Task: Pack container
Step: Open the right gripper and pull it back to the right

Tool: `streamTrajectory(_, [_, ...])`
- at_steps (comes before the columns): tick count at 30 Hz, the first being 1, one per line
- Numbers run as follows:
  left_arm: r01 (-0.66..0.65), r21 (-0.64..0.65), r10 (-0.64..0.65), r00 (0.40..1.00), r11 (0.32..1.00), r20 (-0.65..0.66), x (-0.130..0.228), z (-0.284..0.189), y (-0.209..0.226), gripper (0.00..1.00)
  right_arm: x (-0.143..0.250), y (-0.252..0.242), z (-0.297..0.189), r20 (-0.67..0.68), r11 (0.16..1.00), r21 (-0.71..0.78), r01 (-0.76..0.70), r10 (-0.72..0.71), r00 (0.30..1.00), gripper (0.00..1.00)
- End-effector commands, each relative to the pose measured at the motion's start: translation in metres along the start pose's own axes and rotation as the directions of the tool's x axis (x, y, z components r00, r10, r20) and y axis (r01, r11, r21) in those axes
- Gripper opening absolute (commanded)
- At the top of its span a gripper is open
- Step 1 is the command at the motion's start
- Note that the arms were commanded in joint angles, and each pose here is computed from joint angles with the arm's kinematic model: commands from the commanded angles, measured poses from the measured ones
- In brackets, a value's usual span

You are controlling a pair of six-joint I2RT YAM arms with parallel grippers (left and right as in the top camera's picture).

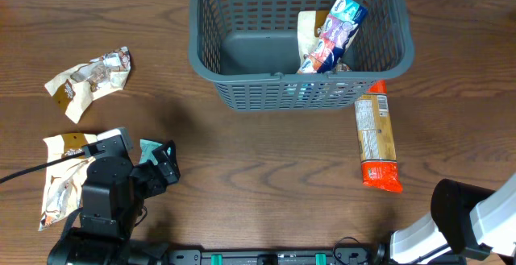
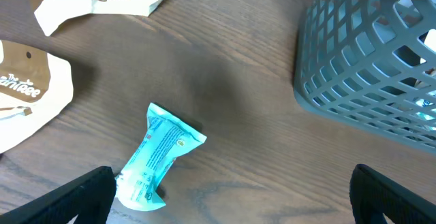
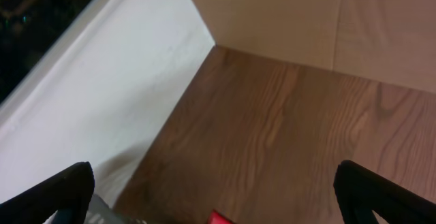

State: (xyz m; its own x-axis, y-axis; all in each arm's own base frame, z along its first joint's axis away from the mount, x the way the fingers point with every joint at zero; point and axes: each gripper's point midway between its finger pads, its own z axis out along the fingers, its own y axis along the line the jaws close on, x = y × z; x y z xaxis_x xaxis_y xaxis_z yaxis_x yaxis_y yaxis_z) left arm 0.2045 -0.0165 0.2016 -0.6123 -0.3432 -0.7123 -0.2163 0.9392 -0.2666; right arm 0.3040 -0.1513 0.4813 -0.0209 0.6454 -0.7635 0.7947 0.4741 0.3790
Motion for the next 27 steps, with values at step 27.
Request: streamTrajectory(27, [-0.011, -0.007, 0.011, 0.999, 1.000, 0.033, -0.009, -0.006, 0.000, 0.99, 0.119, 0.017, 0.043, -0.356, 0.721, -0.367, 0.588, -0.692, 0.628, 0.99])
